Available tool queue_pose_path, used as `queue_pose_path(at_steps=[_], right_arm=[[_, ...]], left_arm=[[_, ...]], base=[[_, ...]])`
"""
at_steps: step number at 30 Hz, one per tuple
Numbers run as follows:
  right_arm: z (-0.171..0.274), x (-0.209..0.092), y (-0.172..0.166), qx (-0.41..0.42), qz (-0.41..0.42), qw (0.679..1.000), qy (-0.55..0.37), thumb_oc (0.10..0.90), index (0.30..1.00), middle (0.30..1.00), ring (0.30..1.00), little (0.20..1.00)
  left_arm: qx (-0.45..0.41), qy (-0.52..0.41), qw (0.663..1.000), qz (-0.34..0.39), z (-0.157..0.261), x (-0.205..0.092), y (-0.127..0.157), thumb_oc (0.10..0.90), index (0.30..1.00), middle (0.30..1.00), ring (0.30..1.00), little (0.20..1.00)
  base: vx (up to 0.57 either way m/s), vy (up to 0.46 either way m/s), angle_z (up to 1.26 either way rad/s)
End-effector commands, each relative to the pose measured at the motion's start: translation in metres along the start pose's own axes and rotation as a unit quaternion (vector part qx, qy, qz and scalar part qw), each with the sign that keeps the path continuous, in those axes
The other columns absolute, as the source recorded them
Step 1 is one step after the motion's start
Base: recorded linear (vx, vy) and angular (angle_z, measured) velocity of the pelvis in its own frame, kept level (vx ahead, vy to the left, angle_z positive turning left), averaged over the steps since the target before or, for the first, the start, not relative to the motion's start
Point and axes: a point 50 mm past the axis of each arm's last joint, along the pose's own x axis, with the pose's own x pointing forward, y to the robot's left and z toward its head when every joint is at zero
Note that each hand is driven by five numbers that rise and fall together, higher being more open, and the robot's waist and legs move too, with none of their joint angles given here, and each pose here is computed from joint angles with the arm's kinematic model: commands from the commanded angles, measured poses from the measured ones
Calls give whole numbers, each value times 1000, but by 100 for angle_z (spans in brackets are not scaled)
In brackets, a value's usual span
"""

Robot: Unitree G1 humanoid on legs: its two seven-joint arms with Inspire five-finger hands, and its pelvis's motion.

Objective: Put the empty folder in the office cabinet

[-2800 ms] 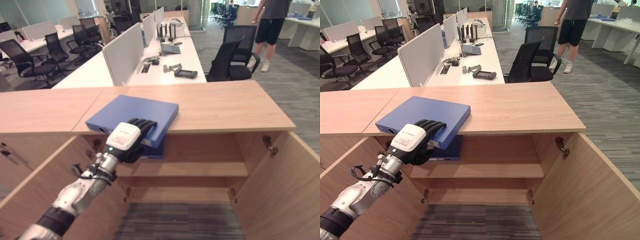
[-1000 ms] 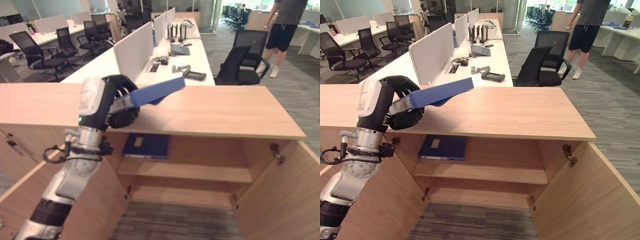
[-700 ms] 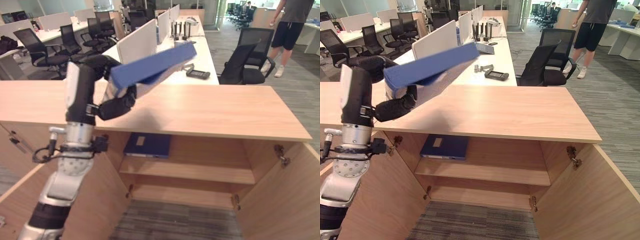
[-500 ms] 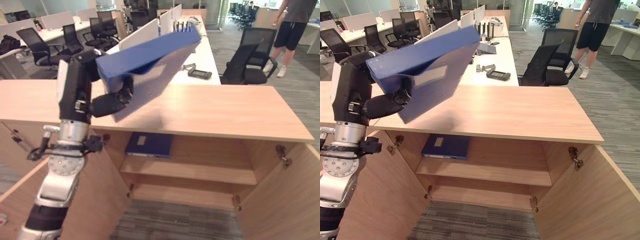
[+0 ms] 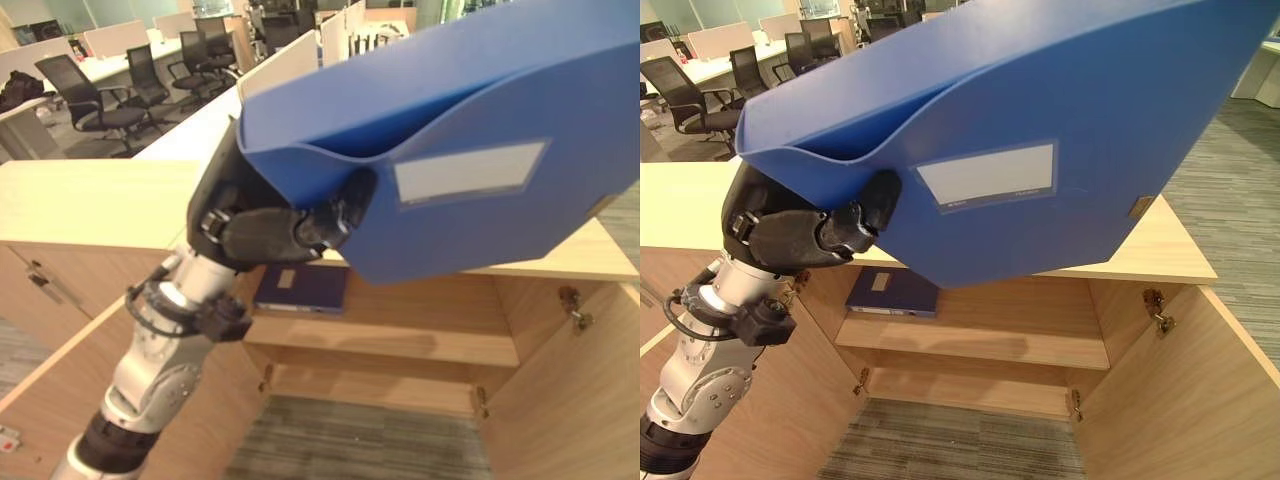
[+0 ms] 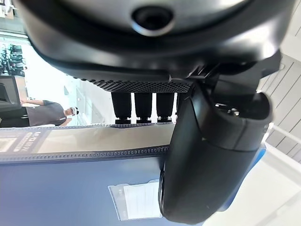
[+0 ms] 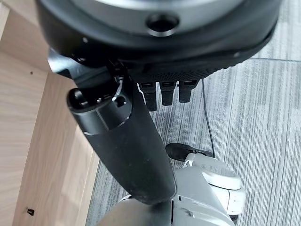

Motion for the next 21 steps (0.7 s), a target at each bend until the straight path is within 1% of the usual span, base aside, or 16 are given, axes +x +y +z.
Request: queue_pose_path(at_steps=[1,6,12,15,18,19,21], right_arm=[[48,5,6,-35,9,998,-57,800,900,900,900,900],[48,6,9,-45,10,997,-54,800,900,900,900,900],[49,6,11,-35,12,998,-58,800,900,900,900,900],[52,5,12,-11,11,998,-64,800,900,900,900,900],[58,5,11,23,10,997,-79,800,900,900,900,900],[57,5,11,23,10,997,-79,800,900,900,900,900],[68,4,9,48,10,993,-103,800,900,900,900,900]], left_arm=[[-12,-135,990,-50,41,35,-9,400,300,300,300,300],[-42,-98,993,-58,26,35,-14,400,300,300,300,300],[-43,-58,996,-43,12,28,-11,400,300,300,300,300],[-51,-34,998,-13,1,23,-5,400,300,300,300,300],[-48,-14,998,32,-8,15,9,400,300,300,300,300],[-49,-14,998,32,-8,15,9,400,300,300,300,300],[-54,13,997,54,-16,4,16,400,300,300,300,300]], base=[[0,0,0],[0,0,0],[0,0,0],[0,0,0],[0,0,0],[10,20,-4],[8,20,-6]])
